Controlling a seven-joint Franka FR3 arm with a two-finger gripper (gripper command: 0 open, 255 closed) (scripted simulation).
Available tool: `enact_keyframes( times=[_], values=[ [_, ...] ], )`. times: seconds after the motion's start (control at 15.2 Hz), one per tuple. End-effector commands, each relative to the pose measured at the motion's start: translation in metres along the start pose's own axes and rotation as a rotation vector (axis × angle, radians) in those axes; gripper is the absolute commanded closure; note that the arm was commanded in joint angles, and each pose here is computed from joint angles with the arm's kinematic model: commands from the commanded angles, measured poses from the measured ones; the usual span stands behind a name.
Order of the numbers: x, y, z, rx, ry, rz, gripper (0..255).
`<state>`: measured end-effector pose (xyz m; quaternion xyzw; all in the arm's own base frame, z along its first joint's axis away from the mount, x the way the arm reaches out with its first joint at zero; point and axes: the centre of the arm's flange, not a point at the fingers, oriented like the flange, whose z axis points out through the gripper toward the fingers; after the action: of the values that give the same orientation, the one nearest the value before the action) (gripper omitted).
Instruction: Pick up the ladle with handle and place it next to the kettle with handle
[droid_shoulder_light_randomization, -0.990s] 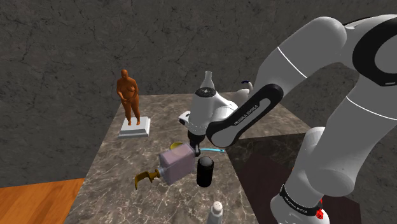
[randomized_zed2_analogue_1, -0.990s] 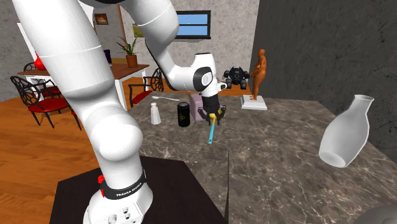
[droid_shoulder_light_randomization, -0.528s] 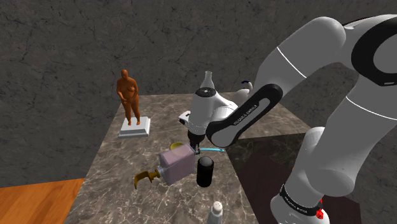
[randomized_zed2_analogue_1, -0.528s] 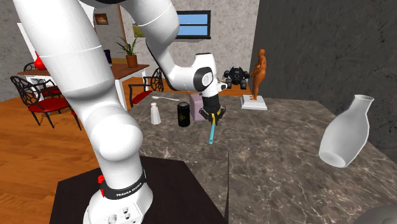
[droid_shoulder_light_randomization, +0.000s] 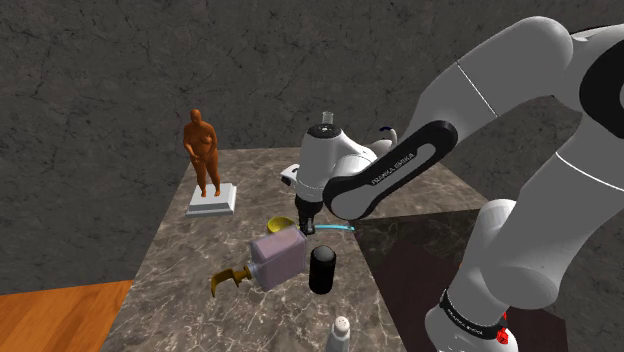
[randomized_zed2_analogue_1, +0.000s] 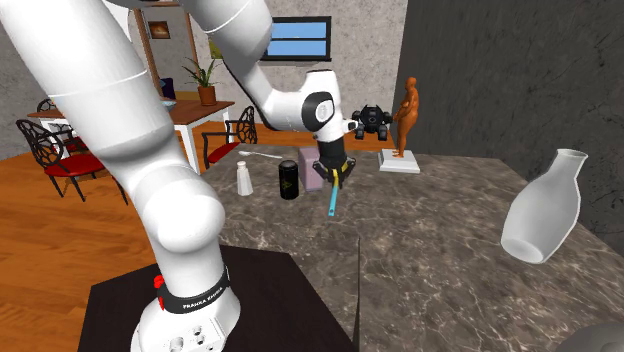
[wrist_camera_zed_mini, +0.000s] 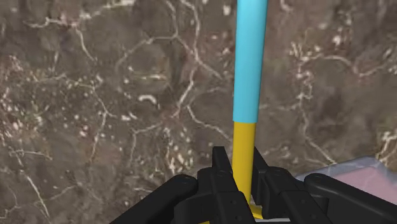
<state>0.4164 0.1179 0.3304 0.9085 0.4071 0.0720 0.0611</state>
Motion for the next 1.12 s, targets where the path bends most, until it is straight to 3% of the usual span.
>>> enact_keyframes(
  times=[0.0, 1.06],
  values=[
    [0.000, 0.002, -0.010, 0.000, 0.000, 0.000, 255],
    [0.007, 0.016, -0.093, 0.000, 0.000, 0.000, 255]
  ],
)
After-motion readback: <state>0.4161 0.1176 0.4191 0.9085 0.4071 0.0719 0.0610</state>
